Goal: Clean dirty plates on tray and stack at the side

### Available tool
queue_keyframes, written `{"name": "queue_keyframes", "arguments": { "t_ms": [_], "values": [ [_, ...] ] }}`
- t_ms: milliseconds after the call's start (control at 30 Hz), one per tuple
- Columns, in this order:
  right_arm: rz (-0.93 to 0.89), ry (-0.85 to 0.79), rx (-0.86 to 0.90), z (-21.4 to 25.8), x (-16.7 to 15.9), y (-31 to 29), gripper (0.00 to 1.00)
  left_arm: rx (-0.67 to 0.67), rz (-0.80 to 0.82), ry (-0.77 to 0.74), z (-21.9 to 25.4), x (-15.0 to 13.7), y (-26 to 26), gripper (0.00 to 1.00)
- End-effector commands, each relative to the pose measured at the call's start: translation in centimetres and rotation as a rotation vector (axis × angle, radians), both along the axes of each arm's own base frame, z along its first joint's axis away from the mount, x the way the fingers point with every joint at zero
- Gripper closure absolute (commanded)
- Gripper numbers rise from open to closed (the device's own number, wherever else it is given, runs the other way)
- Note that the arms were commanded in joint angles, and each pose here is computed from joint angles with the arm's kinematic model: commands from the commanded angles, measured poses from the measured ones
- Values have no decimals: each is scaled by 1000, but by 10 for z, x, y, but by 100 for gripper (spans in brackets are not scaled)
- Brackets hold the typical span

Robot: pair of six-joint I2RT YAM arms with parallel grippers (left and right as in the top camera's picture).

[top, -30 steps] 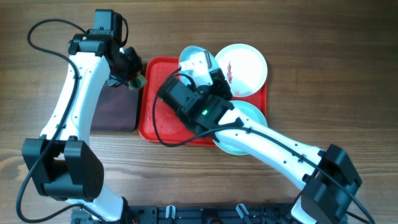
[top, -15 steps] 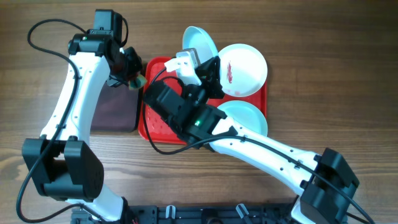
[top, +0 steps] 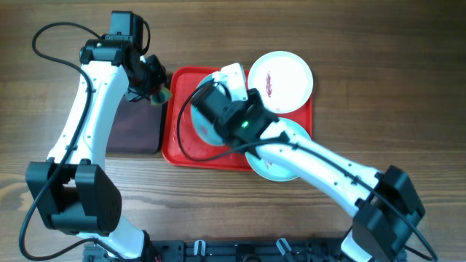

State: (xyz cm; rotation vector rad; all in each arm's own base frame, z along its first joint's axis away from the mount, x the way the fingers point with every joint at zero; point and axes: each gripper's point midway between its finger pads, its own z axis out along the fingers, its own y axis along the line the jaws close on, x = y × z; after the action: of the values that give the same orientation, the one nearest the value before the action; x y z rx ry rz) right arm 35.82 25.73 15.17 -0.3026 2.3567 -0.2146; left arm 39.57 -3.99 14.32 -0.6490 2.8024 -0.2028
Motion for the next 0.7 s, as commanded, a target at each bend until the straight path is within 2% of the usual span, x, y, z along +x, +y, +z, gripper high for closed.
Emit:
{"name": "queue_keyframes", "arguments": {
  "t_ms": [0,300,400,467,667],
  "values": [
    [-35,229,214,-55,-6,23,96,-11,-21,-26,9,1,-2,96],
    [-62,433,293,-108,-9,23,93,-11,-21,-26,9,1,-2,96],
    [22,450,325,-109,-2,29,68,-11,-21,-26,9,1,-2,96],
    [75,454,357,-109,6,32,57,-11,-21,-26,9,1,-2,96],
    [199,484,450,-120,28,30,53,-11,-21,-26,9,1,-2,96]
  ]
}}
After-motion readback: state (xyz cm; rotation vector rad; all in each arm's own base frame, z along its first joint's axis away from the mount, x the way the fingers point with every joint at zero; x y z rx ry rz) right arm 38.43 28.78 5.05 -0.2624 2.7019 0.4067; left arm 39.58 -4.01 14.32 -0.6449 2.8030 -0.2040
